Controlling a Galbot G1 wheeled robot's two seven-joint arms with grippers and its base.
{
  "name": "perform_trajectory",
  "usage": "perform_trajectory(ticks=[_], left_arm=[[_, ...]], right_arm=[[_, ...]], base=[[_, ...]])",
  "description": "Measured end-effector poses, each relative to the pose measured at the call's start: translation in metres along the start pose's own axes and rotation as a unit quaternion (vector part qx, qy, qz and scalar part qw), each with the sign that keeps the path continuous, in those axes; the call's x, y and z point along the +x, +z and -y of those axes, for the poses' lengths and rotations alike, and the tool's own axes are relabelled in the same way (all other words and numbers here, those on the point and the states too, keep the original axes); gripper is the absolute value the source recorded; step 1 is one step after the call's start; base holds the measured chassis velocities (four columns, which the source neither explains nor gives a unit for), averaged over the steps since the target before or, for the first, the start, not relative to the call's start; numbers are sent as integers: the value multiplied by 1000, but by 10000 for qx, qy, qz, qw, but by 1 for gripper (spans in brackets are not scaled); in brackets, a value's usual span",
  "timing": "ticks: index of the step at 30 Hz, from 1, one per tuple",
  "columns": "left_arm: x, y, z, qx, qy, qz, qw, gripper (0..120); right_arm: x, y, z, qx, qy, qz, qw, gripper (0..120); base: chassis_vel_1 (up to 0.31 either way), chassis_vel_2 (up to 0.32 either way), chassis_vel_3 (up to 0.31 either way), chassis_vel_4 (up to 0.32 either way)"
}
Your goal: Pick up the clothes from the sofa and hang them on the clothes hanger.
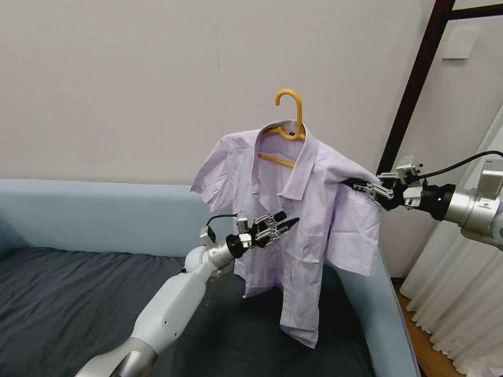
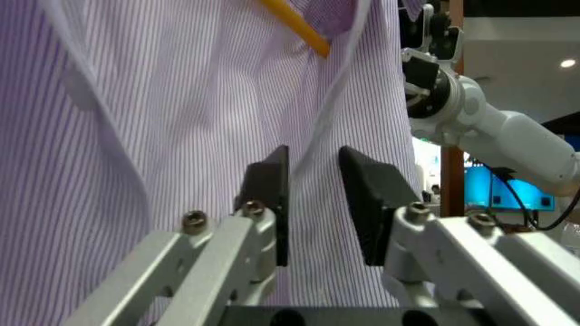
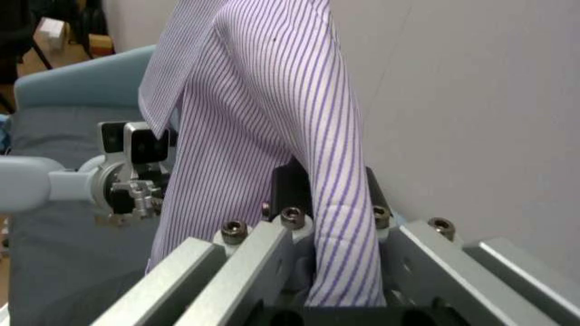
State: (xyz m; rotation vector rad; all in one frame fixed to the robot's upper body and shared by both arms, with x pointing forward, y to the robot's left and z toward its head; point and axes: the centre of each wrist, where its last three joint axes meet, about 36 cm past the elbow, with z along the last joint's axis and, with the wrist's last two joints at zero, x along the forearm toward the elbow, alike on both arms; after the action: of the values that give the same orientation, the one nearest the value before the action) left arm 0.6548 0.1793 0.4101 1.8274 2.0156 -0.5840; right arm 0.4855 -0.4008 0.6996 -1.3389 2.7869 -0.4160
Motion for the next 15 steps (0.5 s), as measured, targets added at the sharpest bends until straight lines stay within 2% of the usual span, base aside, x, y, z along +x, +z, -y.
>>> perform_trajectory(ticks=[1,2,5,6,9,10,14,15], left_arm=[[0,-7,-1,-58,18,-38,10000,16],[0,-7,-1,-58,18,-38,10000,16],[-2,-24,-4,-270,102,-156,9995,2],[-2,-24,-4,-270,102,-156,9995,2],[-9,-49,-11,-713,85,-345,9968,0],[-9,-49,-11,-713,85,-345,9968,0],[-22,-83,-23,-1353,28,-599,9890,0],[-22,-83,-23,-1353,28,-599,9890,0]], right_arm=[[0,0,1,8,13,1,10000,0],[0,0,1,8,13,1,10000,0],[1,3,4,10,62,-30,10000,0],[1,3,4,10,62,-30,10000,0],[2,6,7,2,120,-45,9999,0],[2,6,7,2,120,-45,9999,0],[0,10,6,-37,116,-11,9999,0],[0,10,6,-37,116,-11,9999,0]], base=[[0,0,0,0],[0,0,0,0],[0,0,0,0],[0,0,0,0],[0,0,0,0],[0,0,0,0],[0,0,0,0],[0,0,0,0]])
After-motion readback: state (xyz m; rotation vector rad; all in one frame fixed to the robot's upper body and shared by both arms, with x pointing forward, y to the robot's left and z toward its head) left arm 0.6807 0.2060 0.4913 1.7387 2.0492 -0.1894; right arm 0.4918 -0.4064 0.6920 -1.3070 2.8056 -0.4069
